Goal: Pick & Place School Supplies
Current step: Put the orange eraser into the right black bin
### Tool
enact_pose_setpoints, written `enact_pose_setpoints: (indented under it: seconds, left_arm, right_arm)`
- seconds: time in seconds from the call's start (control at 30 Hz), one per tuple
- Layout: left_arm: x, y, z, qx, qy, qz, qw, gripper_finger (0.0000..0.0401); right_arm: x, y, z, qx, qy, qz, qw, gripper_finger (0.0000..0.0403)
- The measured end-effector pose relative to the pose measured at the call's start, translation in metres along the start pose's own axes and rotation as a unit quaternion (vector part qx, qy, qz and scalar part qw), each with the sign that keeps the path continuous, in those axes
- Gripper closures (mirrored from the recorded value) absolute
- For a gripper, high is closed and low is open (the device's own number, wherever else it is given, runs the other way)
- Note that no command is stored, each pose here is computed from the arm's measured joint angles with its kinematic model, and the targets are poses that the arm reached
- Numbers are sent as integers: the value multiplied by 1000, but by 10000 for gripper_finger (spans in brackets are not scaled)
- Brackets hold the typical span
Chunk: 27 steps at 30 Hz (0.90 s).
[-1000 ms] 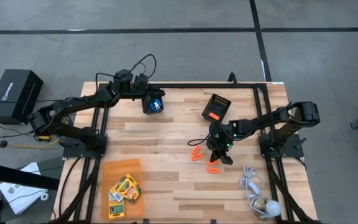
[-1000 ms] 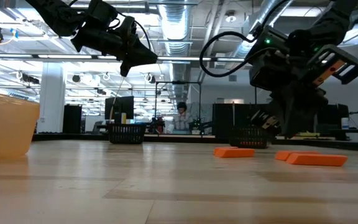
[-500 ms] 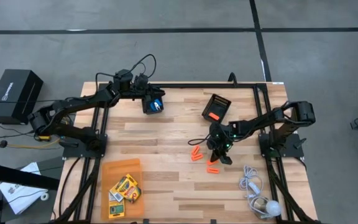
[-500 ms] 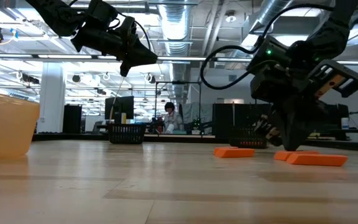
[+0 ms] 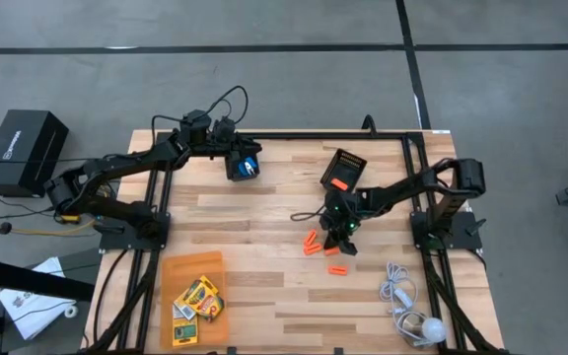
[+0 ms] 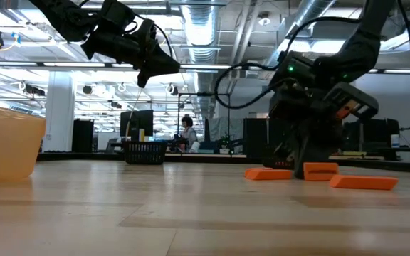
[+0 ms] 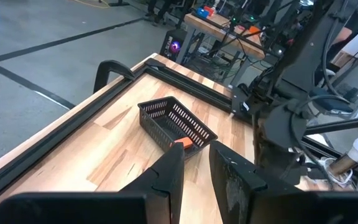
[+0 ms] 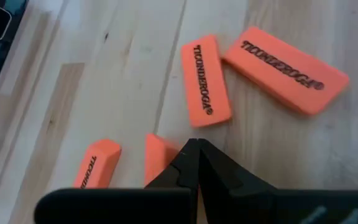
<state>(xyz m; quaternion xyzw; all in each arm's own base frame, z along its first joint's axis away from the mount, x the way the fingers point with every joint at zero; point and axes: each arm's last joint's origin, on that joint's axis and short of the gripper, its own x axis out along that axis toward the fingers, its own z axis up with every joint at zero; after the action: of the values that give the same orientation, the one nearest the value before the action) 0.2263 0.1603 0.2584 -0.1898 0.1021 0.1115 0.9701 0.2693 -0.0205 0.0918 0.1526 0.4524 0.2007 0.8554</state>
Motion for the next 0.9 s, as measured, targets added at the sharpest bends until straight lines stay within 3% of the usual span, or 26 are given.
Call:
enact_pose_setpoints:
  seconds: [0.3,0.5,0.63,0.77,0.9]
  left_arm:
    - [0,1,-1,10,6,0,1000,329]
    - [0,1,-1,10,7,0,1000,329]
    - [0,1,-1,9,7,1,1000,329]
    - [0,1,-1,9,7,1,1000,329]
    - [0,1,-1,10,6,3,1000,329]
  right_arm:
    - [-8,-12,0,13,-6,-5,1000,403]
    - [-19,-28,9,27,-29,-45,998,403]
    - [-40,-36,28,56,-77,-67,993,403]
    - [-71,-27,52,56,-123,-64,989,403]
    - [-95,-13,57,98,-98,-54,989,400]
